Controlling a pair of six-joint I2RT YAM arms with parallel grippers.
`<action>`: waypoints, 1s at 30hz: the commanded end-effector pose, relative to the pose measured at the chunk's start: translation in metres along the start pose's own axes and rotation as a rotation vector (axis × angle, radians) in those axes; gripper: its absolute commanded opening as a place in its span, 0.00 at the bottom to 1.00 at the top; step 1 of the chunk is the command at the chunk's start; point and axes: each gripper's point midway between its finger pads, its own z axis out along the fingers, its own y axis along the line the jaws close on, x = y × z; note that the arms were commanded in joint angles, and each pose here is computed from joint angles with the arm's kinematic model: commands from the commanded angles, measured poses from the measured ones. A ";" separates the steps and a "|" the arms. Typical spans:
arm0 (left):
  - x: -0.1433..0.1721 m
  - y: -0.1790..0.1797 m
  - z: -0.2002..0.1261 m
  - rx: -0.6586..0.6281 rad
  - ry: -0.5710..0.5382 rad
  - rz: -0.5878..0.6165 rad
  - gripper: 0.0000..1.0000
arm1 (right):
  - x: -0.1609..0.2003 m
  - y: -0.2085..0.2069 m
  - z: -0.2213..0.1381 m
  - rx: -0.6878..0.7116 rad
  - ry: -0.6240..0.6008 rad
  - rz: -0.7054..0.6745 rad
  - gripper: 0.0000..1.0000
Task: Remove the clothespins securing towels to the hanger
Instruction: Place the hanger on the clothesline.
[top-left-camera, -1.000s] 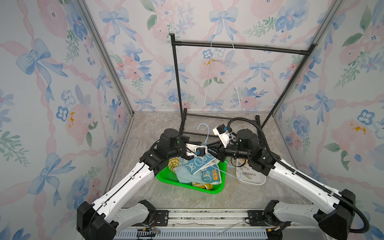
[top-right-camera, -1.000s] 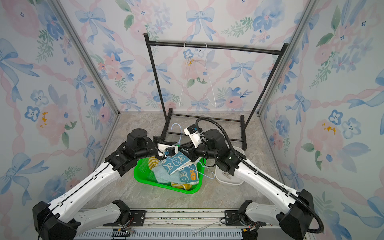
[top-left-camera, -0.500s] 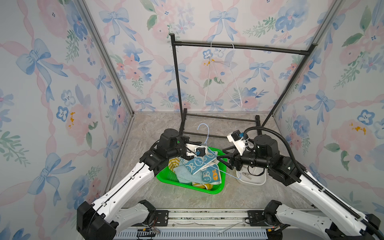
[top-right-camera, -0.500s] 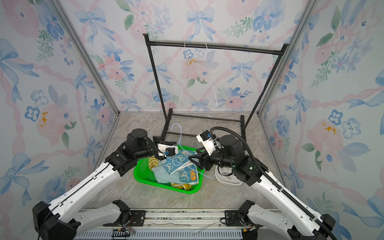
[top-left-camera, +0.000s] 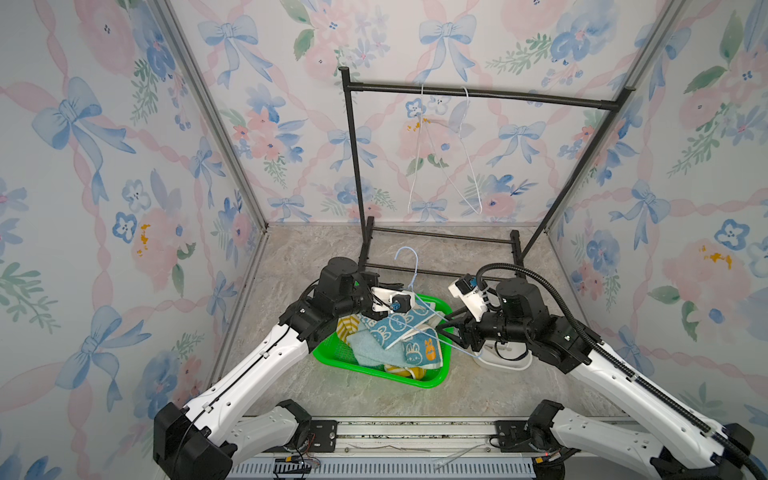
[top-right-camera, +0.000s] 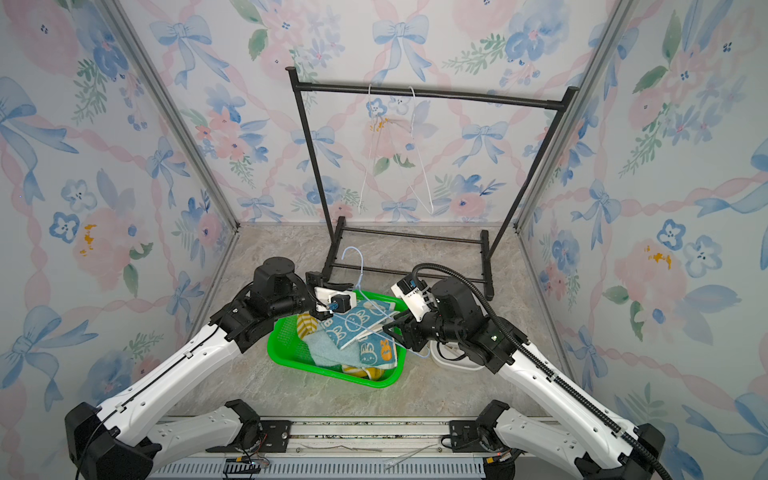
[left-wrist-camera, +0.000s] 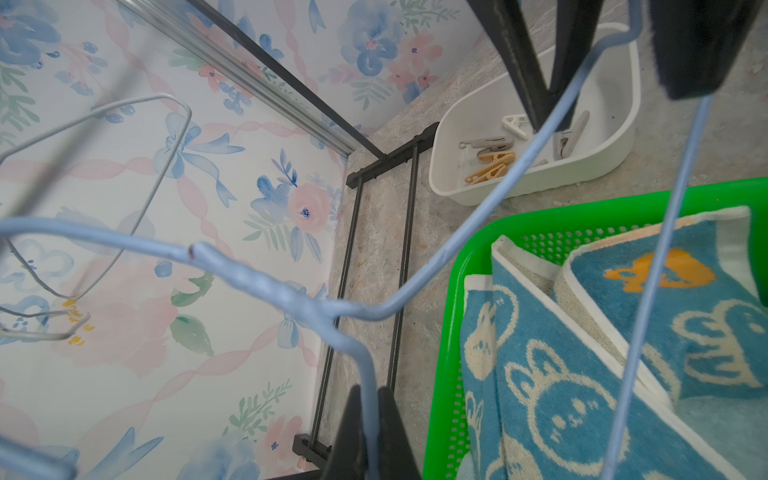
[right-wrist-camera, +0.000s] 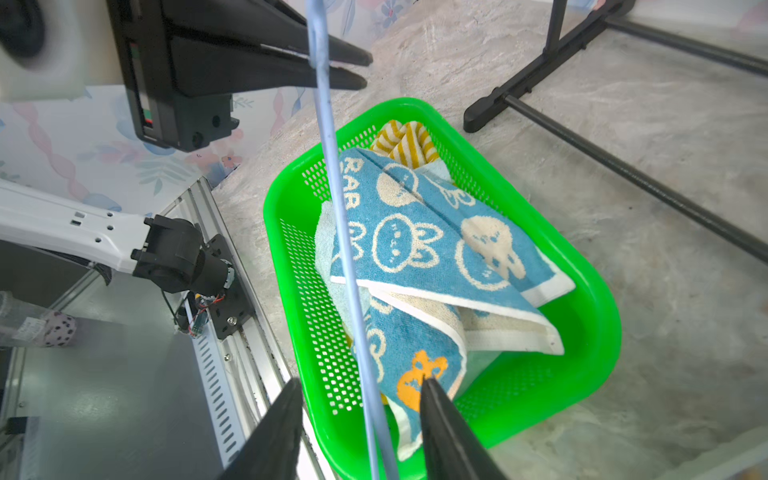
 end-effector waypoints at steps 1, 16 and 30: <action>-0.014 0.006 -0.006 -0.013 -0.046 0.012 0.00 | 0.003 -0.001 0.004 -0.015 0.017 0.005 0.35; -0.025 0.010 -0.012 -0.017 -0.086 -0.014 0.38 | 0.000 -0.004 -0.021 0.056 -0.018 0.036 0.00; -0.002 0.042 -0.037 -0.312 0.012 -0.121 0.62 | 0.023 -0.056 -0.083 0.369 -0.074 0.192 0.00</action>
